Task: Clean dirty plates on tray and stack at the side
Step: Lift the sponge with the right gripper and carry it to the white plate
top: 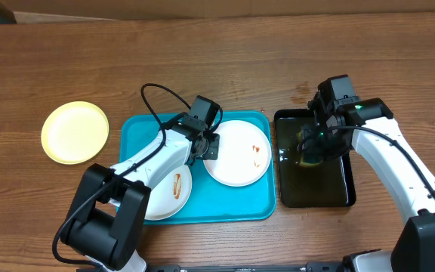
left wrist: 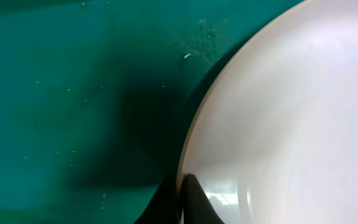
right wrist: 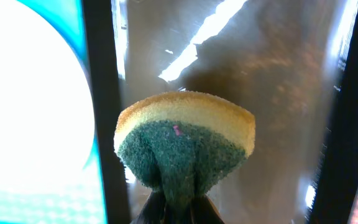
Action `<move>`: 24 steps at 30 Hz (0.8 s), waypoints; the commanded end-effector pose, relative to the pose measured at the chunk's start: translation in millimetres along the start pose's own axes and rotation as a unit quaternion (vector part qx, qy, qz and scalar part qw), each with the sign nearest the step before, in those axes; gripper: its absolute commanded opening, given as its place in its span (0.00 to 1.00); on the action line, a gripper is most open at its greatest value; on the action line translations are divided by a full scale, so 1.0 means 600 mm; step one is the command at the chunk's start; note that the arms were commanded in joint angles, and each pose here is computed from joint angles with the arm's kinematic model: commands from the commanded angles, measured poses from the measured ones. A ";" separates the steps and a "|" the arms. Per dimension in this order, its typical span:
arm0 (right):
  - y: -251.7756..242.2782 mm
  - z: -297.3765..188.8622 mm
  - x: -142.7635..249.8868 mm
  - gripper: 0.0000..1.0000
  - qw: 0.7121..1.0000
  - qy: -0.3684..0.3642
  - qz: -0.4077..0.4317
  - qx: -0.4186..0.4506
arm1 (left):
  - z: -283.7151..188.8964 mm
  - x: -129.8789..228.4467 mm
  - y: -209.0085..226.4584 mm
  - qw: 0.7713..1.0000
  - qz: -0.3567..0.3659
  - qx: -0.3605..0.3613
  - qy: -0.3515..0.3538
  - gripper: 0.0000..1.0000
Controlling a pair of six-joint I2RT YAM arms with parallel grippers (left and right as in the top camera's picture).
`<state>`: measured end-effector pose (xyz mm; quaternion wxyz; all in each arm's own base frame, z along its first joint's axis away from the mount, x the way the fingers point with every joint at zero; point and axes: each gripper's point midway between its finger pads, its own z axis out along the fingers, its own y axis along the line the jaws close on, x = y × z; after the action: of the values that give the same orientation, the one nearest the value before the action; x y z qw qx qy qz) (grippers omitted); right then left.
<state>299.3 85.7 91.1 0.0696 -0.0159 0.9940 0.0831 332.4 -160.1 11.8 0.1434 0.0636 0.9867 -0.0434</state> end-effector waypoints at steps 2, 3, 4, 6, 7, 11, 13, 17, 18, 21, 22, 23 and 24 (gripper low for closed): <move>0.069 -0.045 -0.042 0.04 0.994 -0.046 -0.064 -0.069 | -0.009 -0.006 0.000 1.000 0.014 -0.011 -0.013 0.04; 0.083 -0.051 -0.048 0.04 0.993 -0.055 -0.078 -0.074 | -0.009 -0.006 0.000 1.000 0.014 -0.011 -0.013 0.04; 0.100 -0.058 -0.055 0.04 0.990 -0.066 -0.098 -0.078 | -0.009 -0.006 -0.001 1.000 0.014 -0.011 -0.013 0.04; 0.135 -0.064 -0.066 0.04 0.982 -0.090 -0.144 -0.085 | -0.009 -0.006 -0.001 1.000 0.014 -0.011 -0.014 0.04; 0.153 -0.065 -0.073 0.04 0.976 -0.107 -0.170 -0.081 | -0.009 -0.006 -0.001 1.000 0.014 -0.011 -0.014 0.04; 0.190 -0.055 -0.090 0.04 0.957 -0.153 -0.244 -0.016 | -0.009 -0.007 0.001 1.000 0.014 -0.014 -0.014 0.04; 0.208 -0.041 -0.090 0.04 0.944 -0.161 -0.289 0.007 | -0.010 -0.008 0.006 1.000 0.014 -0.022 -0.016 0.04; 0.236 0.010 -0.073 0.04 0.915 -0.132 -0.381 0.021 | -0.009 -0.008 0.007 0.999 0.014 -0.023 -0.016 0.04; 0.240 0.024 -0.072 0.04 0.911 -0.125 -0.393 0.022 | -0.009 -0.008 0.007 0.999 0.014 -0.023 -0.016 0.04; 0.244 0.068 -0.073 0.04 0.906 -0.108 -0.408 0.026 | -0.009 -0.008 0.009 0.999 0.015 -0.024 -0.017 0.04; 0.244 0.082 -0.075 0.04 0.906 -0.104 -0.408 0.027 | -0.009 -0.009 0.010 0.999 0.014 -0.026 -0.017 0.04; 0.245 0.094 -0.077 0.04 0.907 -0.101 -0.409 0.027 | -0.009 -0.009 0.012 0.999 0.013 -0.026 -0.017 0.04; 0.245 0.102 -0.080 0.04 0.906 -0.101 -0.410 0.028 | -0.009 -0.009 0.012 0.999 0.012 -0.026 -0.017 0.04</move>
<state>342.7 241.6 76.3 0.2021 -0.3890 0.8979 0.0394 335.1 -154.9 12.9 0.1485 0.0591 0.9866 -0.0343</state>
